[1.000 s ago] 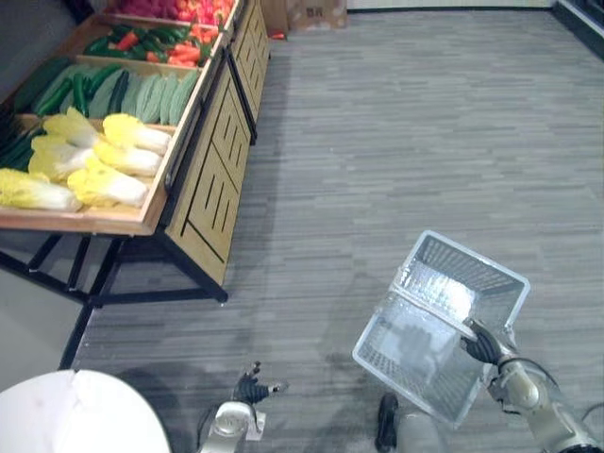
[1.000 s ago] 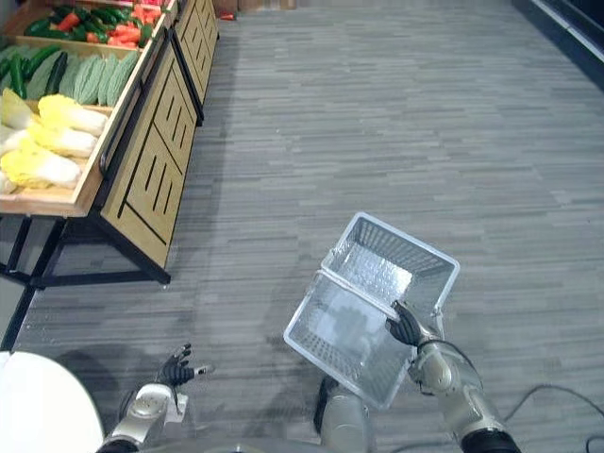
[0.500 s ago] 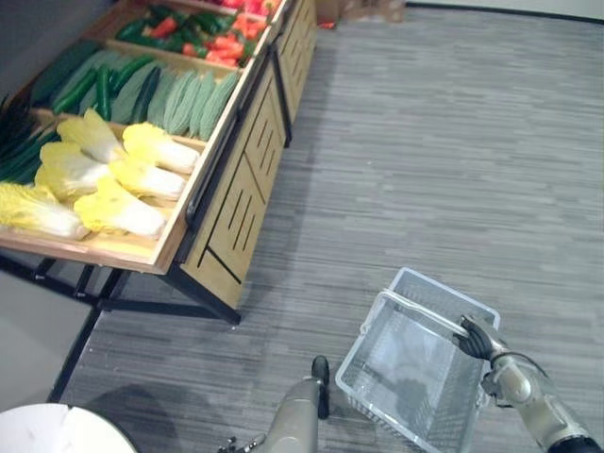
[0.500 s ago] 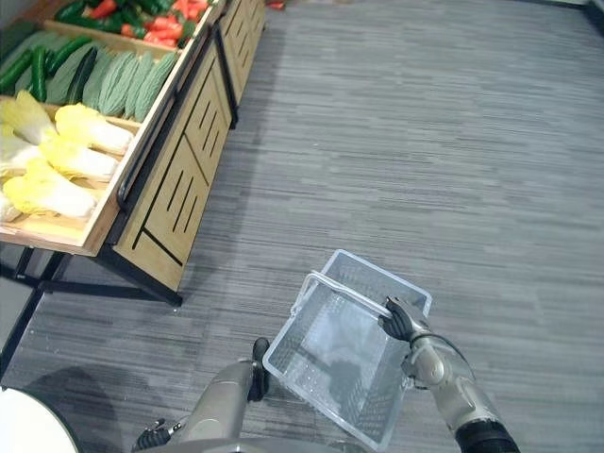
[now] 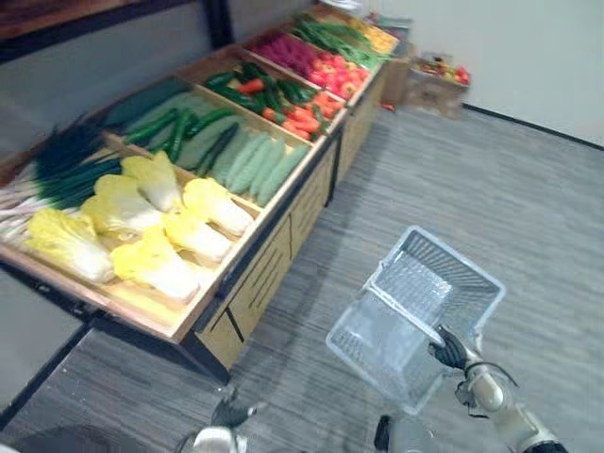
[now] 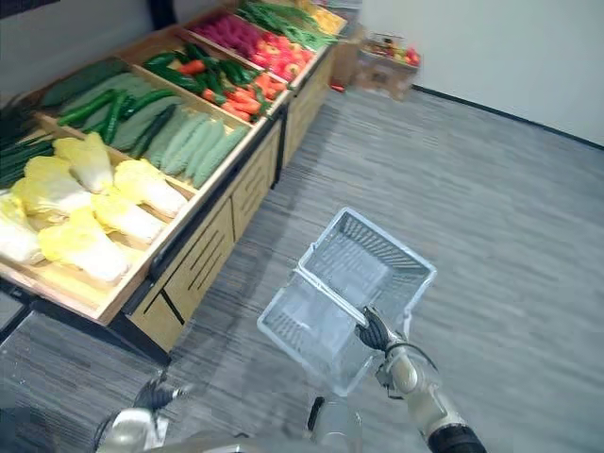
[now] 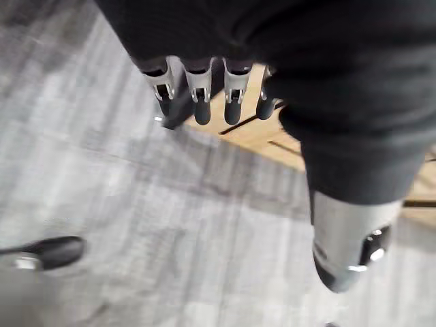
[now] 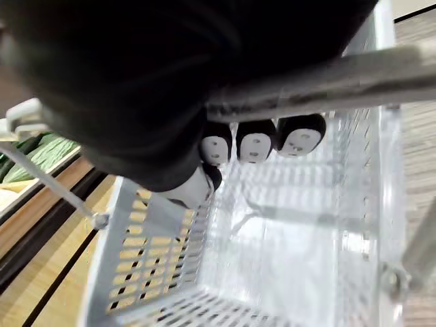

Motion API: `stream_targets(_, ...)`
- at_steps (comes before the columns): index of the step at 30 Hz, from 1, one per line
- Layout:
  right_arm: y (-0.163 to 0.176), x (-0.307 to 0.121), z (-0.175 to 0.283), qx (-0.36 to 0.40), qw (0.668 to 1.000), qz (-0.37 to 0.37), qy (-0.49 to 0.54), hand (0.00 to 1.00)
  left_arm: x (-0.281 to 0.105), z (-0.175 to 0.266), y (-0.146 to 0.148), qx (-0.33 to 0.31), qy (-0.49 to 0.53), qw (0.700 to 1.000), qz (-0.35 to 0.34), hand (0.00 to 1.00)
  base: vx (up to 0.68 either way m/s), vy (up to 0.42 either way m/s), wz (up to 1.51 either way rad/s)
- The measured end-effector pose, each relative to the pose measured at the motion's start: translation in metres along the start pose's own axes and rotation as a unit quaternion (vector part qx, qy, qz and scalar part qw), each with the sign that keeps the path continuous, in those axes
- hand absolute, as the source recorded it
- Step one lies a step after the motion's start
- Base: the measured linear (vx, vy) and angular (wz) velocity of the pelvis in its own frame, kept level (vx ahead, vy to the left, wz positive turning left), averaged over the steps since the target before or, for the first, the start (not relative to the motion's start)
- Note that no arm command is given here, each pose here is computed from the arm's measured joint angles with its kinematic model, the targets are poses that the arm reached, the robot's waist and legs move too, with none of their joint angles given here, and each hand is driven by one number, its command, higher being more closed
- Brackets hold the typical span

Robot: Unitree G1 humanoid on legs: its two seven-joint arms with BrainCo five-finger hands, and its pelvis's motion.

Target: Pick vegetable in the basket

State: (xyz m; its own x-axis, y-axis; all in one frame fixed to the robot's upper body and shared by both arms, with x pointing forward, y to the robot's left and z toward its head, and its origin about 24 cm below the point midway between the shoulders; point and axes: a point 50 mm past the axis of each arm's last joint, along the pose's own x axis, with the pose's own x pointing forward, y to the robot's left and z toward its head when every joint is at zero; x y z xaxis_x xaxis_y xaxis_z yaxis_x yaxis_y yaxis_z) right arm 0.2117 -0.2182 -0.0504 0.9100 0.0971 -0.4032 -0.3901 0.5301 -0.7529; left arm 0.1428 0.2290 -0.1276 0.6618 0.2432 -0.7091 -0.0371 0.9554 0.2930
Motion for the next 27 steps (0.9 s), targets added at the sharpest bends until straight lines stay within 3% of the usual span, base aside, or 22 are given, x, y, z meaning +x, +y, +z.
stream_targets(5, -0.007, -0.009, -0.039, 0.016, 0.995, -0.021, 0.093, 1.0, 0.004, 0.016, -0.003, 0.003, -0.031, 1.0, -0.003, 0.0, 0.44, -0.285, 1.12)
stream_targets(8, -0.014, -0.021, -0.061, 0.032, 0.988, -0.048, 0.142, 1.0, -0.003, -0.016, 0.004, 0.011, 0.028, 1.0, 0.005, 0.0, 0.52, -0.572, 1.08)
stream_targets(10, -0.021, -0.031, -0.088, 0.053, 0.974, -0.07, 0.211, 1.0, -0.012, -0.043, -0.02, -0.01, 0.086, 0.996, -0.019, 0.0, 0.52, -0.612, 1.09)
stream_targets(17, 0.003, -0.056, -0.118, 0.093, 0.95, -0.044, 0.294, 1.0, -0.035, -0.089, -0.02, -0.079, 0.179, 0.98, 0.015, 0.0, 0.32, -0.365, 0.91)
stream_targets(22, 0.018, -0.088, -0.141, 0.146, 0.919, -0.054, 0.363, 1.0, -0.034, -0.087, -0.019, -0.09, 0.173, 0.981, 0.017, 0.0, 0.14, -0.133, 1.17)
stream_targets(27, 0.017, -0.09, -0.144, 0.178, 0.907, -0.074, 0.374, 1.0, -0.034, -0.085, -0.023, -0.097, 0.17, 0.981, 0.015, 0.0, 0.04, 0.135, 0.77)
